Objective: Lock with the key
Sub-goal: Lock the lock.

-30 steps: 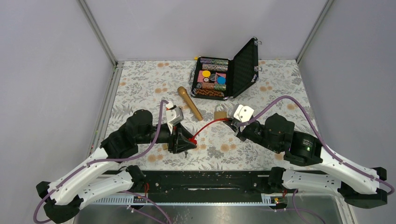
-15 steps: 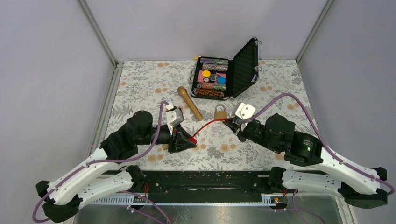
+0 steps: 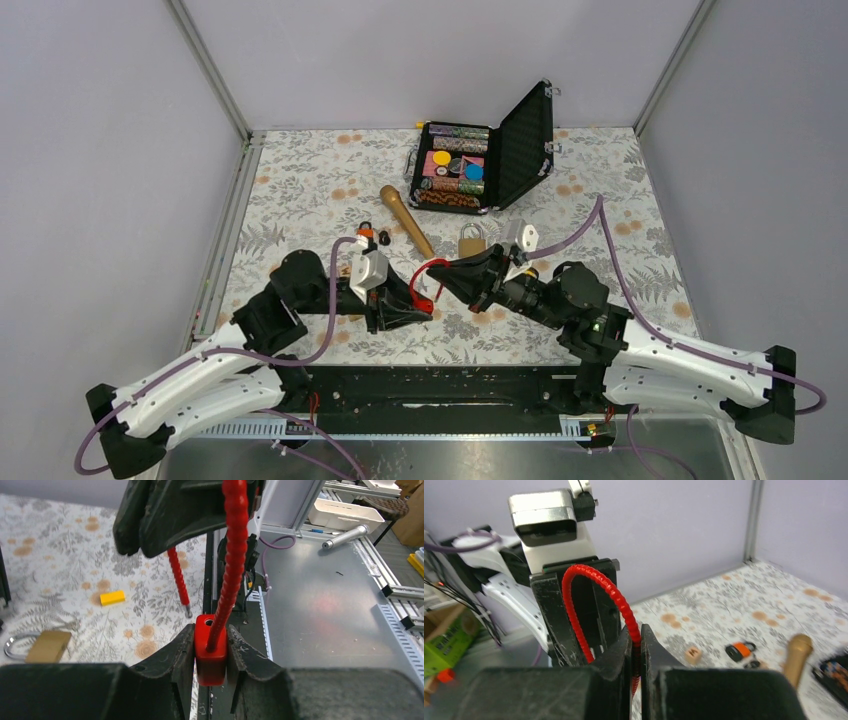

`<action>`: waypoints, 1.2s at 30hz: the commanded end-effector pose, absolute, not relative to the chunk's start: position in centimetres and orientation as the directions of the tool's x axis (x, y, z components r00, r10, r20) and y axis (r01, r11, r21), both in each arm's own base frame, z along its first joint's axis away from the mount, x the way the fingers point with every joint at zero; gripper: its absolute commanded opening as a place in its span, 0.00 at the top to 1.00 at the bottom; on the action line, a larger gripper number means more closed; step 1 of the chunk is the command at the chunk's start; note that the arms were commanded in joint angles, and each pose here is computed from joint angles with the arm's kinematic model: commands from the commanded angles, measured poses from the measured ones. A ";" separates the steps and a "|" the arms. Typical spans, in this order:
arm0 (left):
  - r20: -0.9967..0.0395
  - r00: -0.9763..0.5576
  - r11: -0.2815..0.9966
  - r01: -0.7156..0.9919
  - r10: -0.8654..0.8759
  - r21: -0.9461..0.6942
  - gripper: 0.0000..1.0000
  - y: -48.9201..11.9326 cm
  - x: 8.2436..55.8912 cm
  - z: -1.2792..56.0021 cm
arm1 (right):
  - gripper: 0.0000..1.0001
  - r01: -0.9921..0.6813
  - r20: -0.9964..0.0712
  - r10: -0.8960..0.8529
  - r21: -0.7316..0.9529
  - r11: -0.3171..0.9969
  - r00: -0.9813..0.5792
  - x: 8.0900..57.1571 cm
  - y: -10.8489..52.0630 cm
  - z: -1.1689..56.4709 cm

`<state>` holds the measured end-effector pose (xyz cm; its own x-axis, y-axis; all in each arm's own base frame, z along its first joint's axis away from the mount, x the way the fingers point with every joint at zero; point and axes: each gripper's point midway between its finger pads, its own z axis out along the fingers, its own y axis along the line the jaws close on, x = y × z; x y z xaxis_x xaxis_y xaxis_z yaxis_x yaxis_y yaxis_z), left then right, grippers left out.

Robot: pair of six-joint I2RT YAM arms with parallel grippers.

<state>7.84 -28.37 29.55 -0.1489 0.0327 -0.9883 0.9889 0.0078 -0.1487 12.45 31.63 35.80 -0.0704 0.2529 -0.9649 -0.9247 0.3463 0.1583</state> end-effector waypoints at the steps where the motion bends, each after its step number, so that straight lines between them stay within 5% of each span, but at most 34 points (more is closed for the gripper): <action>1: -0.993 0.032 -0.054 0.998 -0.112 0.038 1.00 -28.5 7.2 33.5 | 1.00 -0.972 -0.841 0.539 0.161 0.168 -0.046 9.8 31.1 43.3; 26: -1.000 -0.009 0.175 0.984 -0.029 -0.014 1.00 -28.5 11.5 32.6 | 1.00 -0.962 -0.827 0.562 0.153 0.225 0.000 10.2 29.4 45.3; 36: -1.000 -0.013 0.089 0.996 -0.019 -0.015 1.00 -28.9 10.1 32.6 | 1.00 -0.960 -0.844 0.536 0.149 0.239 0.002 10.8 30.6 44.6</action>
